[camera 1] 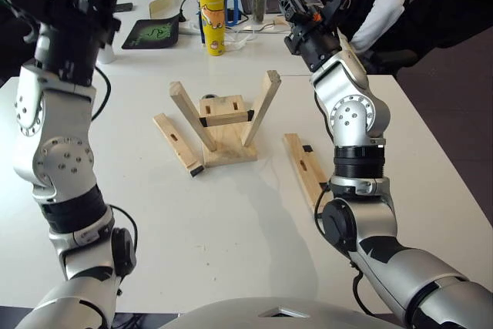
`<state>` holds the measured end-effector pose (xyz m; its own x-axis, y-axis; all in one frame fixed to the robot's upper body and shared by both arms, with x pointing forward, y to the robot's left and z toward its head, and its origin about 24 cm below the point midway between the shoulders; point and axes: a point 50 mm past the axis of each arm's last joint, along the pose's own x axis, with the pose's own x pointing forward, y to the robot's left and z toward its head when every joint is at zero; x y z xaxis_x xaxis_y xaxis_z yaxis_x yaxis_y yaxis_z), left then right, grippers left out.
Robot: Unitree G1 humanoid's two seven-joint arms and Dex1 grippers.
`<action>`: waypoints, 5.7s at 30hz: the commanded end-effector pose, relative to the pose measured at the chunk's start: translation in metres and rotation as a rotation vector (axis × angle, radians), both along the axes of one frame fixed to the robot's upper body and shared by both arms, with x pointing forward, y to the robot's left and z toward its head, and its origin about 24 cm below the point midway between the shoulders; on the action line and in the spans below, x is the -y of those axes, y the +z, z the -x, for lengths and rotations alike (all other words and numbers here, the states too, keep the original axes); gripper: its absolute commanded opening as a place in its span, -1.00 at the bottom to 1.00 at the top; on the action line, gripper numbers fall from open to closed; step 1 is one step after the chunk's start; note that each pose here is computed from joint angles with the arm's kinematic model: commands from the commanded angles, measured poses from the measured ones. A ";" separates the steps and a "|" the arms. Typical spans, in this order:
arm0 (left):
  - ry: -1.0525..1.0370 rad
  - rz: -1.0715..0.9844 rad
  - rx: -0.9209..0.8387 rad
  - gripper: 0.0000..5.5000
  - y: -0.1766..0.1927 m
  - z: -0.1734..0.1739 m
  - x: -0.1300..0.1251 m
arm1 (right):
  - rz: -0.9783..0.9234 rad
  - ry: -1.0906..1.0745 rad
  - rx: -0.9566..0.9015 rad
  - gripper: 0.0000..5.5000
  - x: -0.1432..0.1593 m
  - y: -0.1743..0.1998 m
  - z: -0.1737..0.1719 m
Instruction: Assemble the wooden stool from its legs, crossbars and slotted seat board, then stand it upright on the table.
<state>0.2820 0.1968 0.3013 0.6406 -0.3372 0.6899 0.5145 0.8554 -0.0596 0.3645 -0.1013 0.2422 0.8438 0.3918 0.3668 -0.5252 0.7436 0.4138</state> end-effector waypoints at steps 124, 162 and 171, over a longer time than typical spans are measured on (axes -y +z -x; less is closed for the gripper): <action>0.194 -0.247 -0.762 -0.99 -0.188 -0.034 0.054 | 0.571 0.171 -0.371 -1.00 -0.042 -0.100 0.019; 0.595 0.079 -0.808 -0.99 -0.192 -0.012 -0.042 | 0.896 1.129 0.326 -1.00 -0.028 -0.101 0.050; 0.605 0.029 -0.833 -0.99 -0.196 -0.011 -0.045 | 0.960 0.503 0.139 -1.00 -0.019 -0.097 0.006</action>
